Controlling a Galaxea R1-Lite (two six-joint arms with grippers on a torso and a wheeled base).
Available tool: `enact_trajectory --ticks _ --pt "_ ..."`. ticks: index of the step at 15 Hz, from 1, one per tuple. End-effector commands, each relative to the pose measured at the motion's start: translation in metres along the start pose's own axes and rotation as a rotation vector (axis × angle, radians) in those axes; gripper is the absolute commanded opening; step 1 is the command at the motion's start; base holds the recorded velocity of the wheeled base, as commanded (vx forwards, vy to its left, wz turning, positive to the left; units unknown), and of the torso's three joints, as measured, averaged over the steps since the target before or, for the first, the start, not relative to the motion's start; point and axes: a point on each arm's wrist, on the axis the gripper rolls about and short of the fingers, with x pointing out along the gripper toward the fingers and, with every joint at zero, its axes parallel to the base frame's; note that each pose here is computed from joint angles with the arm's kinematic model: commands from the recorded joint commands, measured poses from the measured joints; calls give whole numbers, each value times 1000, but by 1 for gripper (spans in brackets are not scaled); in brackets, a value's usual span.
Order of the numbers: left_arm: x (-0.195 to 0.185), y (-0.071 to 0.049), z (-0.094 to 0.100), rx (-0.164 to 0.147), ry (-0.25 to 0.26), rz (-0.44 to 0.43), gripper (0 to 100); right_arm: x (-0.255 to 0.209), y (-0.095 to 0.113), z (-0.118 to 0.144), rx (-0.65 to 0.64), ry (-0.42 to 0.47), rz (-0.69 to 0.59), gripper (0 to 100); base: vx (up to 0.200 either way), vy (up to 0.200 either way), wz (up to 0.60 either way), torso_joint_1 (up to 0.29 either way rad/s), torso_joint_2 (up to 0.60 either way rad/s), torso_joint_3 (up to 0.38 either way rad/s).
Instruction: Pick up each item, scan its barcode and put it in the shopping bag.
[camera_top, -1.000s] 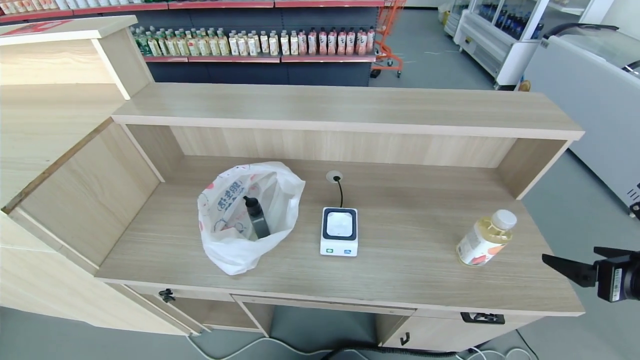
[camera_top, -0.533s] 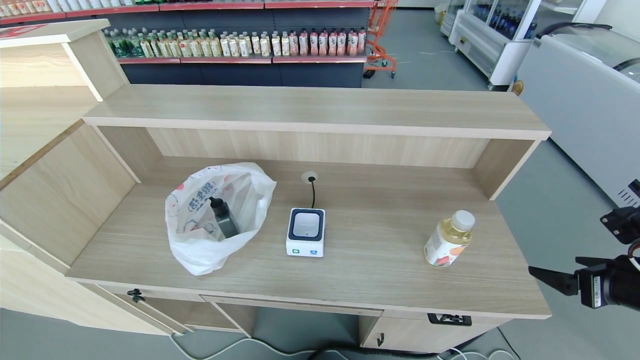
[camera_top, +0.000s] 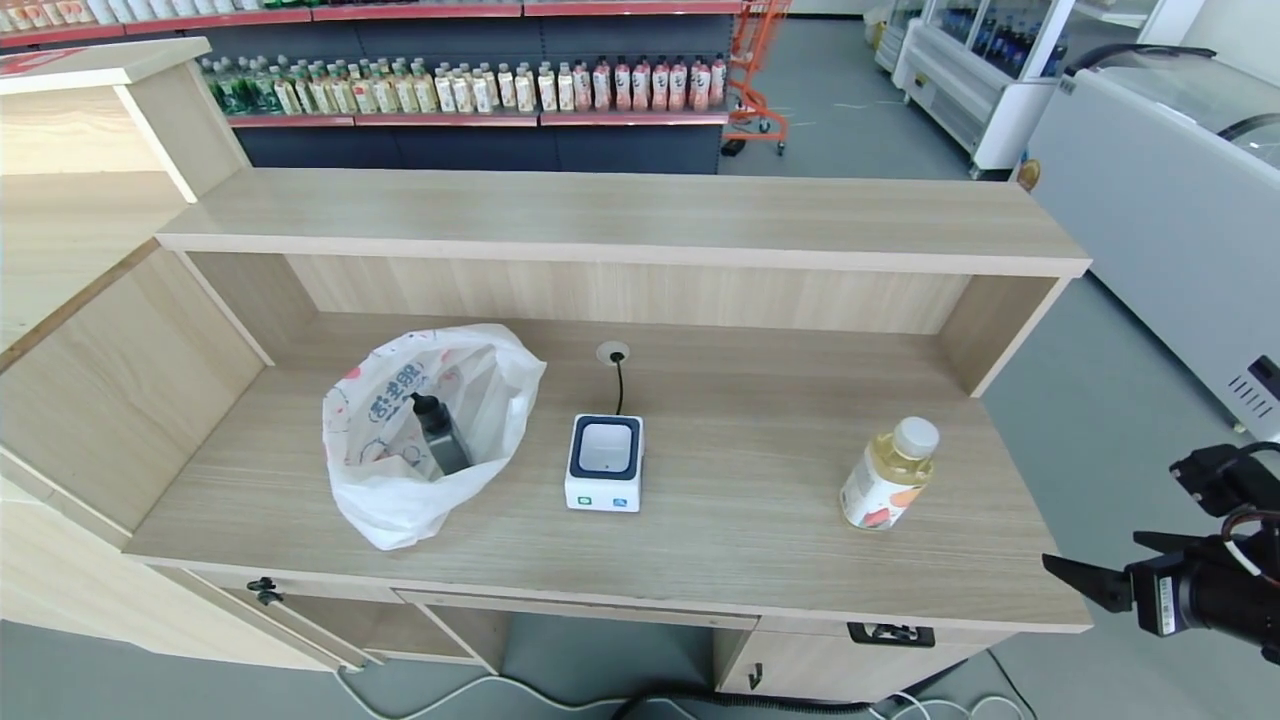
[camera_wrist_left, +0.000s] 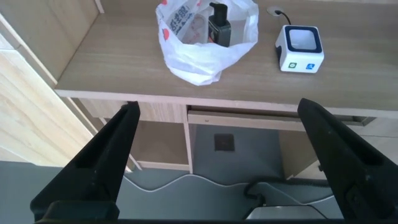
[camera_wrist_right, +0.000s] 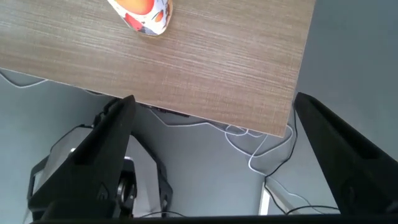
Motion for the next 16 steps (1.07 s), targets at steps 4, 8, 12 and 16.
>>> enact_trajectory --ticks 4,8,12,16 --pt "0 0 0 0 -2 -1 100 21 0 -19 5 -7 39 100 0 0 0 0 0 0" --pt "0 0 0 0 -2 -1 100 37 1 -35 -15 -48 36 100 0 0 0 0 0 0" --pt "0 0 0 0 -2 -1 100 50 9 -51 -19 -96 51 100 0 0 0 0 0 0" --pt "0 0 0 0 -2 -1 100 52 16 -51 30 -89 84 100 0 0 0 0 0 0"
